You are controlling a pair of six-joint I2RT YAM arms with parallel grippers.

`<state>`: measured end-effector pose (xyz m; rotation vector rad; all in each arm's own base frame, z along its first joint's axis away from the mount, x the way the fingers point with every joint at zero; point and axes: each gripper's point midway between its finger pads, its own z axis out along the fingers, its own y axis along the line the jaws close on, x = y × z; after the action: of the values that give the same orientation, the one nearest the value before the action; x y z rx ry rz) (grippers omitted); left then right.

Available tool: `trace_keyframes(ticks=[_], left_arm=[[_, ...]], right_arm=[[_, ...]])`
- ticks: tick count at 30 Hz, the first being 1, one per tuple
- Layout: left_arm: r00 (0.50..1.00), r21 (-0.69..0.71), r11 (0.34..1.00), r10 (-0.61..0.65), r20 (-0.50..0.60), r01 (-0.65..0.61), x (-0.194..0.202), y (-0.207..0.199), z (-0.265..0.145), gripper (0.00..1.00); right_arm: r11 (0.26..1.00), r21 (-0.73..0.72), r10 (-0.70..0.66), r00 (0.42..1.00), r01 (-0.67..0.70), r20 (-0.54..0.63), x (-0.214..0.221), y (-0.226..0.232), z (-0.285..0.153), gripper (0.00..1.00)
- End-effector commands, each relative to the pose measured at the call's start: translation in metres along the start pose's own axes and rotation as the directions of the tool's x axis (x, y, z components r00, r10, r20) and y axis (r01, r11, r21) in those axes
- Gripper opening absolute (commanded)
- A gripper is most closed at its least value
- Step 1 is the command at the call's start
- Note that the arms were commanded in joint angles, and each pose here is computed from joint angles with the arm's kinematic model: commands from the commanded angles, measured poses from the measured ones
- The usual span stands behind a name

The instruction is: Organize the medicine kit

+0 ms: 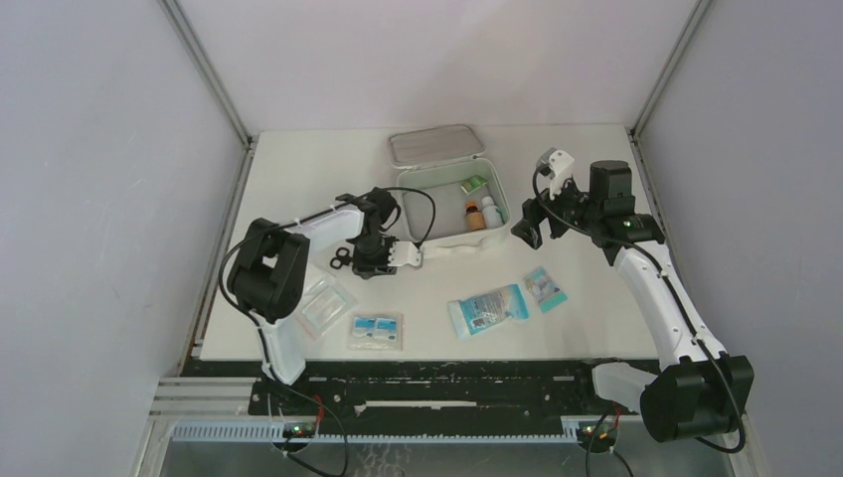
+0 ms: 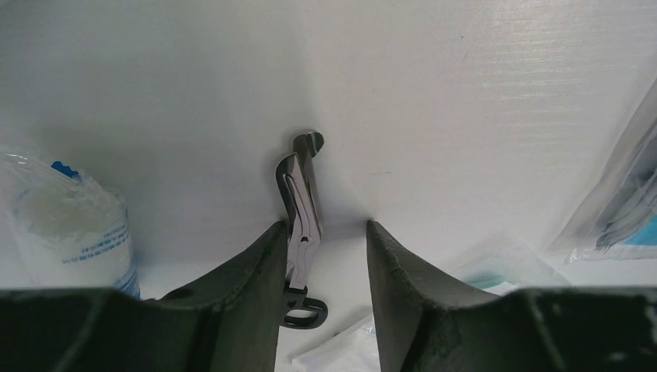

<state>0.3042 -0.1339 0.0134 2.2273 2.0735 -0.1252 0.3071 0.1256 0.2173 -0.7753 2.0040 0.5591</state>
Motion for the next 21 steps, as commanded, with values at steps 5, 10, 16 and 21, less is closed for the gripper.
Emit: trace_keyframes(ticks=[5,10,16,21], left_arm=[[1.0,0.009,1.0,-0.026,0.017,0.025,-0.018,-0.01,0.002,0.42],[0.997,0.0,0.999,-0.05,0.064,0.05,-0.041,-0.017,0.006,0.35],[0.994,0.004,0.997,-0.074,0.084,0.074,-0.069,-0.029,0.016,0.26],[0.991,-0.033,0.994,-0.102,0.083,0.105,-0.087,-0.033,0.018,0.21]], right_arm=[[0.999,0.005,-0.052,0.997,0.052,0.057,-0.023,0.003,-0.008,0.91],[0.998,0.008,-0.056,0.997,0.056,0.061,-0.024,0.003,-0.009,0.91],[0.999,0.007,-0.054,0.997,0.054,0.062,-0.024,0.003,-0.01,0.91],[0.999,0.007,-0.053,0.996,0.053,0.065,-0.024,0.003,-0.011,0.91]])
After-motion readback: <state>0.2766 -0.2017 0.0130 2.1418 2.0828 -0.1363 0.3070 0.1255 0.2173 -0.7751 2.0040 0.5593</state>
